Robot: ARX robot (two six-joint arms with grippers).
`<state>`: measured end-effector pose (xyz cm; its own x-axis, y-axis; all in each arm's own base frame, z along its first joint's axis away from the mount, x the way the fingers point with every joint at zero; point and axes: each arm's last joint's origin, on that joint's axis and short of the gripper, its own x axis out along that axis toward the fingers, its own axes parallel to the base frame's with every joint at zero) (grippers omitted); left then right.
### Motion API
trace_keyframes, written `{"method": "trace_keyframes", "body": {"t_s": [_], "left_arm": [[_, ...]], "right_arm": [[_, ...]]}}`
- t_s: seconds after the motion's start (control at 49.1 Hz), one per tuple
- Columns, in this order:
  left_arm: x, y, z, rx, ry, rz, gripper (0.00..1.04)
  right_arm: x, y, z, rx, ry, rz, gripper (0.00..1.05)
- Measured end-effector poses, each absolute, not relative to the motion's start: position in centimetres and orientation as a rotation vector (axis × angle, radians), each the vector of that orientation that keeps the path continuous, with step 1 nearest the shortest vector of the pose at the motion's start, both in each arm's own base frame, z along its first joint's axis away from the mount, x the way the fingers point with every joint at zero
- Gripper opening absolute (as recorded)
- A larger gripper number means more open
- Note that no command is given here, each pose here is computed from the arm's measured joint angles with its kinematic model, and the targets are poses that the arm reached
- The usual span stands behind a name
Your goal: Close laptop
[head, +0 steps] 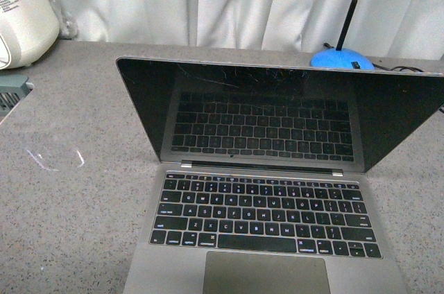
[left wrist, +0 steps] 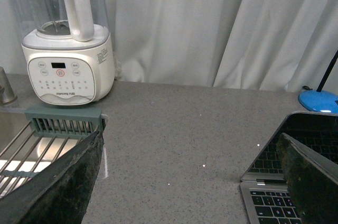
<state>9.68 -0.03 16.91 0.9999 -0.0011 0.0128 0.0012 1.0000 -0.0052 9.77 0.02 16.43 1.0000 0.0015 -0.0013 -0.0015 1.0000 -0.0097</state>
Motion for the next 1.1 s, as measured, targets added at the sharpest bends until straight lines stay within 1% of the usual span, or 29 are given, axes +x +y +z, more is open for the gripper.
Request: {"method": "trace_keyframes", "body": {"t_s": [0.02, 0.041, 0.102, 0.122, 0.163, 0.183, 0.244, 0.265, 0.326, 0.367, 0.387, 0.428, 0.448, 0.468, 0.509, 0.529, 0.57, 0.59, 0.611, 0.631, 0.672, 0.713, 0.753, 0.814, 0.855, 1.018, 1.1], "left_arm": [[9.7, 0.0, 16.9, -0.005, -0.013, -0.001, 0.98], [9.7, 0.0, 16.9, -0.003, -0.013, -0.001, 0.96], [9.7, 0.0, 16.9, -0.004, -0.013, -0.001, 0.84], [9.7, 0.0, 16.9, -0.004, -0.013, -0.001, 0.82], [9.7, 0.0, 16.9, -0.004, -0.013, -0.001, 0.75], [9.7, 0.0, 16.9, -0.004, -0.013, -0.001, 0.73], [9.7, 0.0, 16.9, -0.004, -0.013, -0.001, 0.62], [9.7, 0.0, 16.9, -0.004, -0.013, -0.001, 0.57], [9.7, 0.0, 16.9, -0.004, -0.013, -0.001, 0.46], [9.7, 0.0, 16.9, -0.004, -0.013, -0.001, 0.37], [9.7, 0.0, 16.9, -0.004, -0.013, -0.001, 0.35], [9.7, 0.0, 16.9, -0.004, -0.013, -0.001, 0.28], [9.7, 0.0, 16.9, -0.004, -0.013, -0.001, 0.24], [9.7, 0.0, 16.9, -0.004, -0.013, -0.001, 0.23], [9.7, 0.0, 16.9, -0.004, -0.013, -0.001, 0.15], [9.7, 0.0, 16.9, -0.004, -0.013, -0.001, 0.1], [9.7, -0.1, 16.9, -0.004, -0.015, -0.004, 0.04], [9.8, 0.0, 17.1, 0.016, -0.037, 0.053, 0.04], [9.9, -0.1, 17.2, 0.019, -0.056, 0.081, 0.04], [10.0, -0.3, 17.2, 0.025, -0.079, 0.08, 0.04], [10.0, -0.4, 17.6, 0.048, -0.138, 0.173, 0.04], [10.0, -0.5, 18.2, 0.032, -0.196, 0.245, 0.04], [9.8, -0.3, 18.6, 0.01, -0.243, 0.307, 0.04], [9.5, 0.3, 19.1, -0.038, -0.283, 0.468, 0.04], [9.5, 0.5, 19.1, -0.045, -0.287, 0.506, 0.04], [10.7, 0.6, 19.9, -0.034, -0.291, 0.469, 0.04], [11.6, 0.9, 19.7, -0.02, -0.269, 0.452, 0.04]], "right_arm": [[9.8, 0.0, 16.4, -0.01, 0.001, 0.002, 0.96], [9.8, 0.0, 16.4, -0.009, 0.001, 0.002, 0.96], [9.8, 0.0, 16.4, -0.009, 0.001, 0.002, 0.84], [9.8, 0.0, 16.4, -0.009, 0.001, 0.002, 0.81], [9.8, 0.0, 16.4, -0.009, 0.001, 0.002, 0.75], [9.8, 0.0, 16.4, -0.009, 0.001, 0.002, 0.72], [9.8, 0.0, 16.4, -0.009, 0.001, 0.002, 0.61], [9.8, 0.0, 16.4, -0.009, 0.001, 0.002, 0.56], [9.8, 0.0, 16.4, -0.009, 0.001, 0.002, 0.45], [9.8, 0.0, 16.4, -0.009, 0.001, 0.002, 0.38], [9.8, 0.0, 16.4, -0.009, 0.001, 0.002, 0.34], [9.8, 0.0, 16.4, -0.009, 0.001, 0.002, 0.27], [9.8, 0.0, 16.4, -0.009, 0.001, 0.002, 0.25], [9.8, 0.0, 16.4, -0.009, 0.001, 0.002, 0.22], [9.8, 0.0, 16.4, -0.009, 0.001, 0.002, 0.15], [9.8, 0.0, 16.4, -0.009, 0.001, 0.002, 0.11], [9.8, 0.0, 16.4, -0.01, 0.001, 0.002, 0.01], [9.8, 0.0, 16.5, -0.017, -0.008, -0.017, 0.01], [9.9, 0.0, 16.8, -0.037, -0.062, -0.086, 0.01], [9.8, 0.1, 17.6, -0.042, -0.149, -0.16, 0.01], [9.5, 0.0, 18.8, -0.023, -0.265, -0.263, 0.01], [9.3, 0.0, 19.2, -0.012, -0.308, -0.298, 0.01], [9.2, -0.1, 19.3, -0.018, -0.311, -0.307, 0.01], [9.2, -0.1, 19.2, -0.024, -0.305, -0.311, 0.01], [9.3, -0.1, 19.2, -0.031, -0.295, -0.306, 0.01], [10.3, -0.1, 19.4, -0.081, -0.282, -0.251, 0.01], [11.3, -0.1, 19.4, -0.104, -0.269, -0.21, 0.01]]}}
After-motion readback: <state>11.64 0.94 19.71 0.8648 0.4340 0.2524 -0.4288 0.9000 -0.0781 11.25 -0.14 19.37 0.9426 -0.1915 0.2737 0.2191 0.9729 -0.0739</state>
